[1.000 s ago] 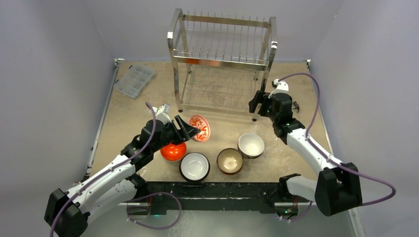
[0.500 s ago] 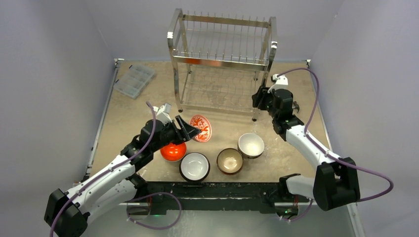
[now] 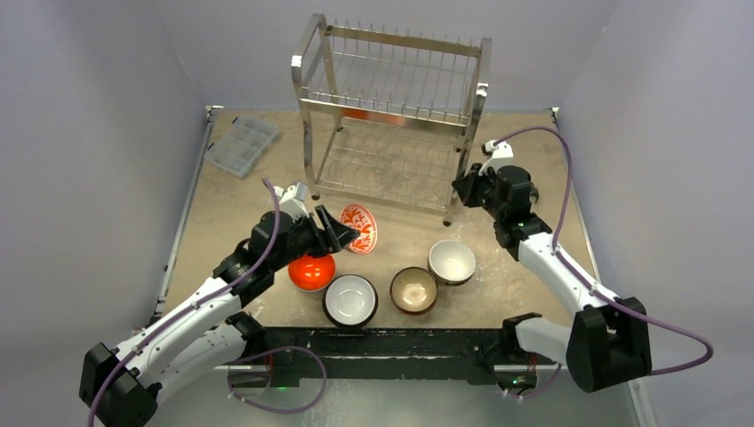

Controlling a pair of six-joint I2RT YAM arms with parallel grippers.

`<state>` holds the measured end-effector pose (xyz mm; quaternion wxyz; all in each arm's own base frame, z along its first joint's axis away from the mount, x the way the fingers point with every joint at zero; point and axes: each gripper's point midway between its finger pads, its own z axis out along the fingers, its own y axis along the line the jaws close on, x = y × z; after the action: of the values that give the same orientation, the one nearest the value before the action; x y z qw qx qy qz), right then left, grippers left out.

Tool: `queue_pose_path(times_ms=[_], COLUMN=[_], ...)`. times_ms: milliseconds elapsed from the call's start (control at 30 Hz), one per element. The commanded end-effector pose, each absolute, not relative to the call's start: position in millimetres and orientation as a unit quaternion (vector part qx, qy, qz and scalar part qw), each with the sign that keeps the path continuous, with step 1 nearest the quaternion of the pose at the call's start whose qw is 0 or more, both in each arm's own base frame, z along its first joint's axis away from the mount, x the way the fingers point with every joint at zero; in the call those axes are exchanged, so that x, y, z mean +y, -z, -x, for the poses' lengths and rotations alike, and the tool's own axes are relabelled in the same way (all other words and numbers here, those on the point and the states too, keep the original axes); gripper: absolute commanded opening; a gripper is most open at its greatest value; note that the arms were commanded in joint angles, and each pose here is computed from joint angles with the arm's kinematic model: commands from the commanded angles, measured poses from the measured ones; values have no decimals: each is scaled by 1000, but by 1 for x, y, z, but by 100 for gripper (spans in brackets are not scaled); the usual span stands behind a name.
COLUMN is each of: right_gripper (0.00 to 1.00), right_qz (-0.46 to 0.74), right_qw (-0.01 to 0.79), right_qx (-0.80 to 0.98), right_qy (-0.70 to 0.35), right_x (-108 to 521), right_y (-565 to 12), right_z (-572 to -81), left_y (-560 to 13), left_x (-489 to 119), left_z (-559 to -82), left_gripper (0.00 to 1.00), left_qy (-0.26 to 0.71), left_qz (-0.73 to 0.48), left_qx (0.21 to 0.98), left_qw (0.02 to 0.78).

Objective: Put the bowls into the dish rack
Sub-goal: Adjust the dish rack at the center of the board.

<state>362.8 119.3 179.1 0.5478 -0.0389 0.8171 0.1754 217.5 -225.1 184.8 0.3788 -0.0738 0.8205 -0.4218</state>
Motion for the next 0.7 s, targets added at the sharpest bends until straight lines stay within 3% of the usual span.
queue_pose_path(times_ms=[0,233,367,467,667], right_gripper=[0,0,0,19,46], right_qz=[98,155,153,150,160], right_qw=[556,511,510,517,510], right_qx=[780,766,769,769,763], right_qy=[-269,-357,-354,-346,-364], right_x=[154,180,178,176,184], right_y=[-211,-208,-205,-205,-207], right_z=[-337,-293,-291,-294,-296], left_y=[-230,-230,-228,-224,-232], left_x=[-227,-229,-229,-231,-234], left_z=[-226,-231,-235,-237,-251], left_gripper=[0,0,0,0,0], left_qy=[444,439,434,426,409], left_qz=[57,49,48,40,9], left_qx=[784,782,782,787,779], left_qw=[430,439,444,444,474])
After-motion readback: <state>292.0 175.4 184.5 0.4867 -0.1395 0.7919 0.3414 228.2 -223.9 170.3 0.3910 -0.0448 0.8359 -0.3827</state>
